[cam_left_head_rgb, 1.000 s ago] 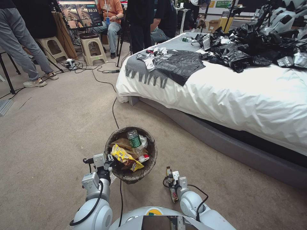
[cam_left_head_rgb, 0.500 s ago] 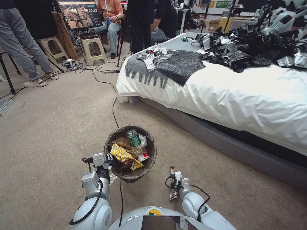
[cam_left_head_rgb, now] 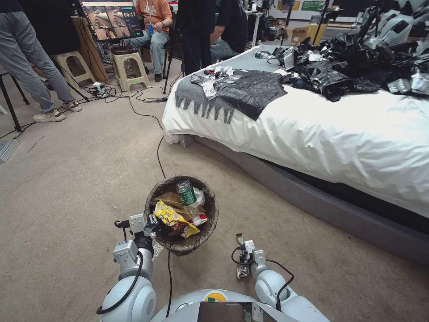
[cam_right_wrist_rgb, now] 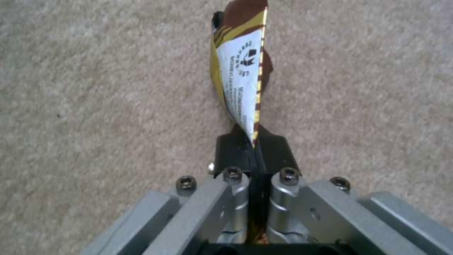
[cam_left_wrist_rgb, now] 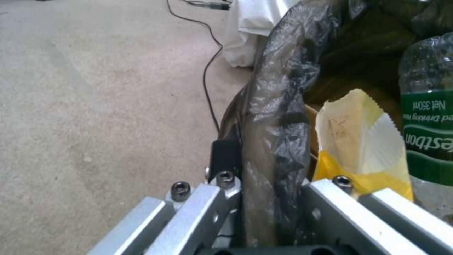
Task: Pick up the trash bin, then pick up the garbage from the floor and place it into the trash bin.
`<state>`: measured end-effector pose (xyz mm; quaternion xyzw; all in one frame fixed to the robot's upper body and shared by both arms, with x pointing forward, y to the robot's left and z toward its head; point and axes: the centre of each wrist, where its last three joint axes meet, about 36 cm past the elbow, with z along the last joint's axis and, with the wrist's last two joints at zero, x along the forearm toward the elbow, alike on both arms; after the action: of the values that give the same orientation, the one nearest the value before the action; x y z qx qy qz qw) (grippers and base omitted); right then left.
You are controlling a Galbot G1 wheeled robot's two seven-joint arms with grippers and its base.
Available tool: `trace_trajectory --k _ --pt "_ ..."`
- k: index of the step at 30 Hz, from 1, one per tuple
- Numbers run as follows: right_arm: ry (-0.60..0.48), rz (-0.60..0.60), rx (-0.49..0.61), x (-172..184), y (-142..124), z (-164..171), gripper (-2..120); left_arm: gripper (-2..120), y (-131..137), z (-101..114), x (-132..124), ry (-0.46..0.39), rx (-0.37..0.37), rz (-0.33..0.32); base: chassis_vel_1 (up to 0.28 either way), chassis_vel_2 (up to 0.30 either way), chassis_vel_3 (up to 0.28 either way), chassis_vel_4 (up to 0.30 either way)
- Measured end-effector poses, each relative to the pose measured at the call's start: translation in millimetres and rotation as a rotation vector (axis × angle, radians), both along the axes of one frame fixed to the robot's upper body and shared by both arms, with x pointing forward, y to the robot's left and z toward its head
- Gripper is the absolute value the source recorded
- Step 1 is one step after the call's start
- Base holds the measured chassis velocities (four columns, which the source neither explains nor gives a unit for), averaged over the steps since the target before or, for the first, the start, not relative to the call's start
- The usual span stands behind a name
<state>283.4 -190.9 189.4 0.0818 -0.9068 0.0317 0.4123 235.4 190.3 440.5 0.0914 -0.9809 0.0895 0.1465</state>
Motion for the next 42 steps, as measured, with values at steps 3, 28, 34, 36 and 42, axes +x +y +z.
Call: trace_trajectory --k 3,28,34,36,42 --pt "-0.018 -0.005 -0.003 -0.8 -1.1 0.9 0 0 0.3 -0.2 0.1 0.0 0.0 0.001 0.0 0.0 0.0 0.0" --pt "-0.884 0.208 -0.013 21.4 26.4 155.4 0 0 -0.7 -3.4 -1.1 0.014 -0.007 -0.005 0.0 0.0 0.0 0.0" --pt "-1.021 0.255 0.019 14.8 35.6 193.8 0 0 -1.2 -3.5 -1.5 0.017 -0.004 -0.004 0.0 0.0 0.0 0.0" --pt "-1.042 0.259 0.029 13.6 36.8 200.9 0 0 -1.1 -3.6 -1.8 0.018 -0.003 -0.004 0.0 0.0 0.0 0.0" --pt "-1.156 0.36 0.199 7.6 44.3 233.6 0 0 -1.3 -3.4 -1.7 0.018 0.0 -0.005 0.0 0.0 0.0 0.0"
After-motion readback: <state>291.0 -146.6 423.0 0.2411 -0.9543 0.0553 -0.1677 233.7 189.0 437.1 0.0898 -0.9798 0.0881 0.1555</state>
